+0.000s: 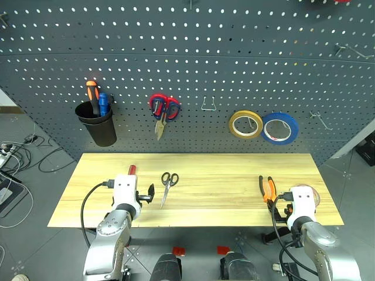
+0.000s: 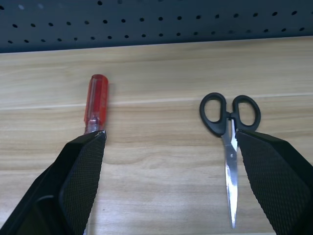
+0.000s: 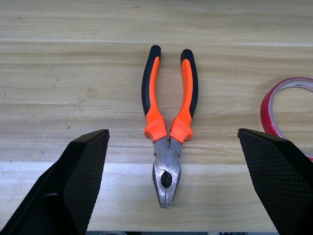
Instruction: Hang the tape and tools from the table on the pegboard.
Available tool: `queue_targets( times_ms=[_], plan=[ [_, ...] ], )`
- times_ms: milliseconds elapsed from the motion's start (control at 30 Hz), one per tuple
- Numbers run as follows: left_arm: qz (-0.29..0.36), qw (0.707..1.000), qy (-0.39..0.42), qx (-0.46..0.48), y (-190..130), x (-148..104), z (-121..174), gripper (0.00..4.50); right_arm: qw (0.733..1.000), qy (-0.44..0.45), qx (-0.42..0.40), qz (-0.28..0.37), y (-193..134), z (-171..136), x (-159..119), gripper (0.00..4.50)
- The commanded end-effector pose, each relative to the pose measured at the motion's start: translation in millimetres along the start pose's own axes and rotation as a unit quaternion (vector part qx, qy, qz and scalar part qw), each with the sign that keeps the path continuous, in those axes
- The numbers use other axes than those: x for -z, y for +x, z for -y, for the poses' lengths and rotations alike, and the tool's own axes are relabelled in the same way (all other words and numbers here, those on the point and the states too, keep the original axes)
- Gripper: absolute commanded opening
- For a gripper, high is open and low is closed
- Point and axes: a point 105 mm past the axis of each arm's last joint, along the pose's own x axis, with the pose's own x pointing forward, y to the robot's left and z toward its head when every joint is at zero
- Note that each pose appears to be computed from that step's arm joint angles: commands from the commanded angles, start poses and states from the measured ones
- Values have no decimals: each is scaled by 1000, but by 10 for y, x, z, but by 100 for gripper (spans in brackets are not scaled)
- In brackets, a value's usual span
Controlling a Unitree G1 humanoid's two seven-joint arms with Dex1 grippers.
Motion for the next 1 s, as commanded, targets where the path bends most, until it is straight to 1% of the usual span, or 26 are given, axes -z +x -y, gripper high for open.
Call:
queue_targets(
  times_ms=[33,167,500,833,1000],
  plan=[
    [18,1000,11,-4,-19,-99,7,448,1000,-8,7,21,-23,69,-119,450],
    [24,1000,3,-15,-26,-120,-12,448,1000,-14,6,23,5,75,-158,450],
    [18,1000,-5,-17,-107,-60,-12,448,1000,-18,5,24,3,92,-174,450],
    [9,999,9,-40,-157,-15,-133,448,1000,-18,6,21,-2,98,-149,450],
    [4,999,17,-38,-143,-5,-139,448,999,-42,13,25,-11,150,-166,450]
  ],
)
